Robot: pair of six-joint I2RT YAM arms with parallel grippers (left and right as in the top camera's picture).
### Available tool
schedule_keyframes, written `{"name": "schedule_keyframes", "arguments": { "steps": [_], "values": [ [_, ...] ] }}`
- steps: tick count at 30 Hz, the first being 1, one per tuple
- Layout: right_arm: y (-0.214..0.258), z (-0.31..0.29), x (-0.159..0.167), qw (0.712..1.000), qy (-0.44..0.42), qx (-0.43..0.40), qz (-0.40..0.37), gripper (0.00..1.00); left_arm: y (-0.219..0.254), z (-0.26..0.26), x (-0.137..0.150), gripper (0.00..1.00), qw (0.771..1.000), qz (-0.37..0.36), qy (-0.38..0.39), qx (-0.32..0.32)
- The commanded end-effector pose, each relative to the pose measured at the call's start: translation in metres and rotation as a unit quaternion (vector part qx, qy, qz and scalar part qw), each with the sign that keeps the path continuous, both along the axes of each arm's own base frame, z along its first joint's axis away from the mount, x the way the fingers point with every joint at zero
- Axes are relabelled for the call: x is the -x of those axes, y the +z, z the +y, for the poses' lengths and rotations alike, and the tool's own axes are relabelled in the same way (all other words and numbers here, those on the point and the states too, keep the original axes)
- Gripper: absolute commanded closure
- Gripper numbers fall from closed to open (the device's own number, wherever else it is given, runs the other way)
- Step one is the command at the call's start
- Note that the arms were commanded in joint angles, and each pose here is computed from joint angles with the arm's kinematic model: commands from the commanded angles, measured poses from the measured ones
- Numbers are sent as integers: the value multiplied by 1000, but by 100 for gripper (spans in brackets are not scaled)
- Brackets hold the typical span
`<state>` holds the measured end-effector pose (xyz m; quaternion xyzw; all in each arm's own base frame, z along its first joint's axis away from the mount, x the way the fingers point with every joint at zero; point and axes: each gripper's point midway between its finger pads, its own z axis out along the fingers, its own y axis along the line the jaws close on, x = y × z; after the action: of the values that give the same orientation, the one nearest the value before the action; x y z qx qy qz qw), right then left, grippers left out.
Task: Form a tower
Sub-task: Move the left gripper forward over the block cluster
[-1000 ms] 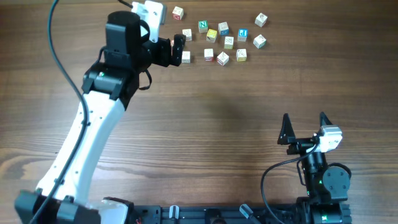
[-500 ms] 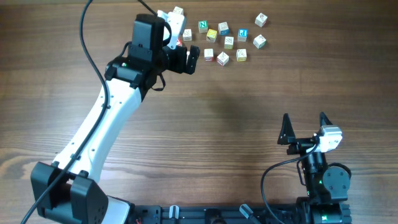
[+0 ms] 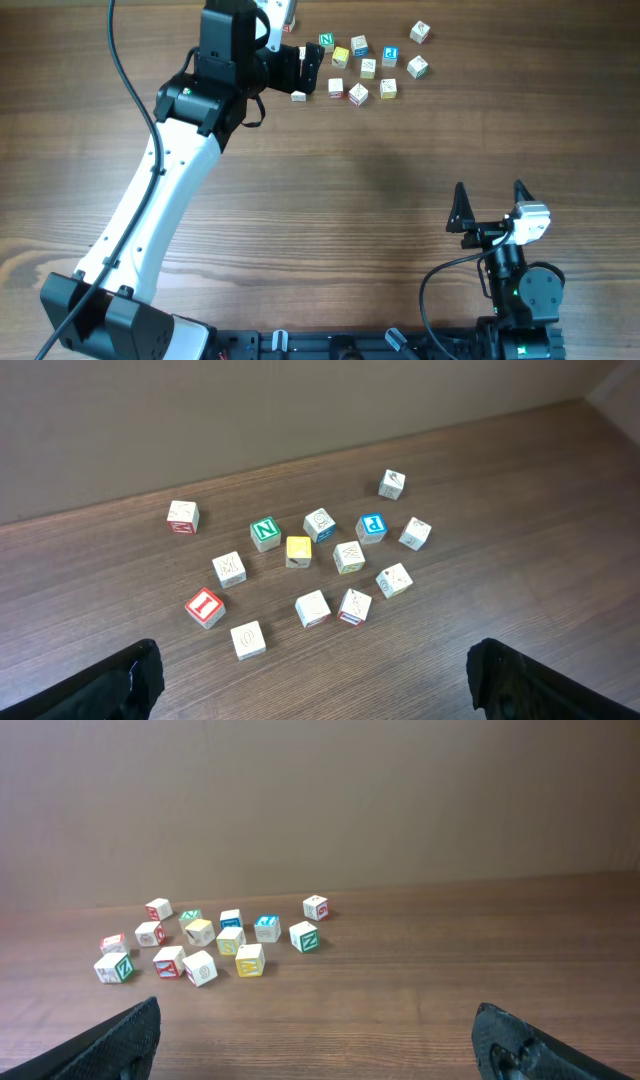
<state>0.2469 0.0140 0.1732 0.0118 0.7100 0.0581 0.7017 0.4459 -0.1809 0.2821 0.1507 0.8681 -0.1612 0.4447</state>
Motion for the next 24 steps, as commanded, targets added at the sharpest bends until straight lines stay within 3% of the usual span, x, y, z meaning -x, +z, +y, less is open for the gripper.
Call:
{"name": "schedule_keyframes", "arguments": {
  "steps": [1, 4, 13, 24],
  "values": [
    [1, 3, 0, 1000, 9, 9, -3, 0, 2, -8, -3, 0, 1000, 1, -8, 9],
    [1, 3, 0, 1000, 9, 9, -3, 0, -4, -13, -7, 0, 1000, 4, -13, 10],
    [1, 3, 0, 1000, 9, 9, -3, 0, -100, -18, -21, 0, 994, 109, -12, -26],
    [1, 3, 0, 1000, 9, 9, -3, 0, -109, -28, -43, 0, 996, 81, -14, -17]
  ]
}}
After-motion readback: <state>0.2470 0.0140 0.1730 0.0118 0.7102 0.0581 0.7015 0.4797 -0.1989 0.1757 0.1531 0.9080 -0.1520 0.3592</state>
